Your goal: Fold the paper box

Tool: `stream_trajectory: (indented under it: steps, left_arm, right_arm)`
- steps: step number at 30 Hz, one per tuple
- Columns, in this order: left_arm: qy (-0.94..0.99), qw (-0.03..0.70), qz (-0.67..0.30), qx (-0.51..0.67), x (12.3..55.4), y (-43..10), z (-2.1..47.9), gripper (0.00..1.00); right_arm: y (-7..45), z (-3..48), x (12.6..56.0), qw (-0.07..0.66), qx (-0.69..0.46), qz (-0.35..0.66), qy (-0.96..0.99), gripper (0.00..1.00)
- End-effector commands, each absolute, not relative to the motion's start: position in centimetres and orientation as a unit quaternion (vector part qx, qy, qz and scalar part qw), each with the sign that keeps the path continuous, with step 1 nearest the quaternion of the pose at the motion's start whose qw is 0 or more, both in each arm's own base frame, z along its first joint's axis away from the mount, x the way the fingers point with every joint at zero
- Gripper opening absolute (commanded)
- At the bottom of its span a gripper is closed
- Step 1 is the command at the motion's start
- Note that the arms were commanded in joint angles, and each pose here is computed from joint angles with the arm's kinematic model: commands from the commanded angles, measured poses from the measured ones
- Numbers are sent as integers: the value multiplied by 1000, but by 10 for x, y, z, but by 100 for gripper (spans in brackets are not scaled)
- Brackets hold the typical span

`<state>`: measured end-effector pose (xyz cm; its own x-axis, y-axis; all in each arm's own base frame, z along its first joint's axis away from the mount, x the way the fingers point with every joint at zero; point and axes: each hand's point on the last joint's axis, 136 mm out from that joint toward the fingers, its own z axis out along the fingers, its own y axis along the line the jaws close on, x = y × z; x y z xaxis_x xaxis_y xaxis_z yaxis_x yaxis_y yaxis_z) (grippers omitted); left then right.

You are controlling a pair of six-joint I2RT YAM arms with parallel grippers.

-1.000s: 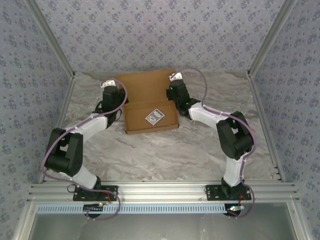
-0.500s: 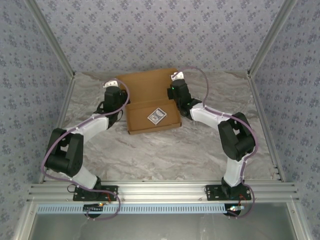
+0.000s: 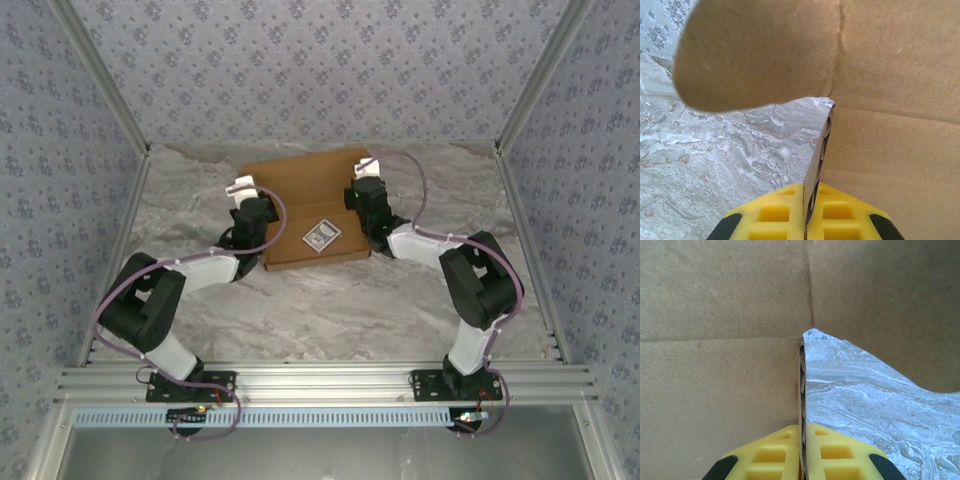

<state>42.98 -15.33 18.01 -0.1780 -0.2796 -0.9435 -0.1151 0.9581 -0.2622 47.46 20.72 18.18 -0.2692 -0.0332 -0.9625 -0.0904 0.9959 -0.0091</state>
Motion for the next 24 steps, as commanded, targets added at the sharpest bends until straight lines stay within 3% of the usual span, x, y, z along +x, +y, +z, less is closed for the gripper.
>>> stream_trajectory:
  steps: [1, 24]
  left_arm:
    - [730, 666, -68, -135, 424, -161, 196, 0]
    - [757, 648, -34, -85, 367, -158, 130, 6]
  right_arm:
    - [213, 215, 470, 643, -33, 66, 763, 10]
    - [209, 170, 407, 651, -34, 87, 753, 10]
